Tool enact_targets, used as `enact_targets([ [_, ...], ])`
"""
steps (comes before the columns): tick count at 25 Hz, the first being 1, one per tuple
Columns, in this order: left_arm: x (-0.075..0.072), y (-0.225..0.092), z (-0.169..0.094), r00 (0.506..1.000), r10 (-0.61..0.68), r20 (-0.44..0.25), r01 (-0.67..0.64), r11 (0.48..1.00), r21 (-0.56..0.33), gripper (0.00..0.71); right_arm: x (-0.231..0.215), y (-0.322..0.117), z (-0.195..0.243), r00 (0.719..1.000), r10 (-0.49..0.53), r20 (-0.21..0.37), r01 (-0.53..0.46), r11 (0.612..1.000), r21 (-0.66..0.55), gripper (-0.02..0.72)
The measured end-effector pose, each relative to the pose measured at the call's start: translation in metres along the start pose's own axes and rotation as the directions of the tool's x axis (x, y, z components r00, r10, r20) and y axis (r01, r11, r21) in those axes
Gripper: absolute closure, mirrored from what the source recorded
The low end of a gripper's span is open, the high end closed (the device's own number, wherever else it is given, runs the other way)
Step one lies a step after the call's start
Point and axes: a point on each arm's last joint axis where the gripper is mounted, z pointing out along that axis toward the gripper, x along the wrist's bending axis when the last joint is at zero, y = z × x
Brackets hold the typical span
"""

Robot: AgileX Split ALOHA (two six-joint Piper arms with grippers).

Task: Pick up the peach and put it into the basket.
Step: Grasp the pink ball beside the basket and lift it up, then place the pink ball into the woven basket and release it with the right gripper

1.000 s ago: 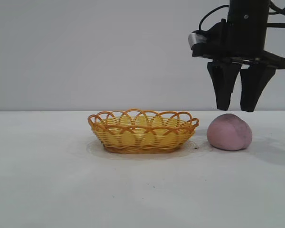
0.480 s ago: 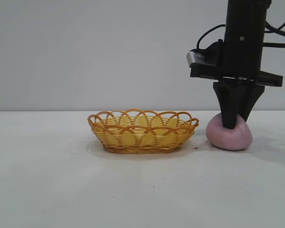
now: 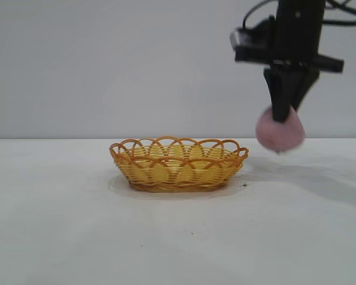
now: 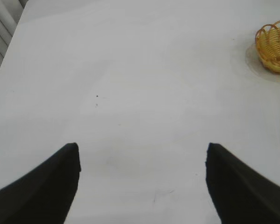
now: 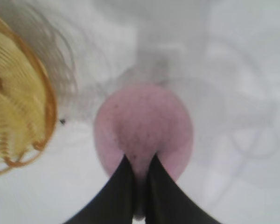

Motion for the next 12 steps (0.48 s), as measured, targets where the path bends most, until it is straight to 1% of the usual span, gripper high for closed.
enact_targets([
  [3,0.000,0.000,0.000,1.000,0.000,0.000,0.000,1.000,0.000,0.217,0.006,0.007,-0.010,1.000,-0.001,-0.031,0.000,0.999,-0.045,0.703],
  [6,0.000,0.000,0.000,1.000,0.000,0.000,0.000,1.000,0.000,0.217,0.020,0.006,-0.009,0.999,-0.028,-0.043,0.027,0.999,-0.033,0.703],
  [12,0.000,0.000,0.000,1.000,0.000,0.000,0.000,1.000,0.000,0.217,0.079,0.003,-0.002,0.985,-0.159,-0.063,0.159,0.987,-0.014,0.703],
])
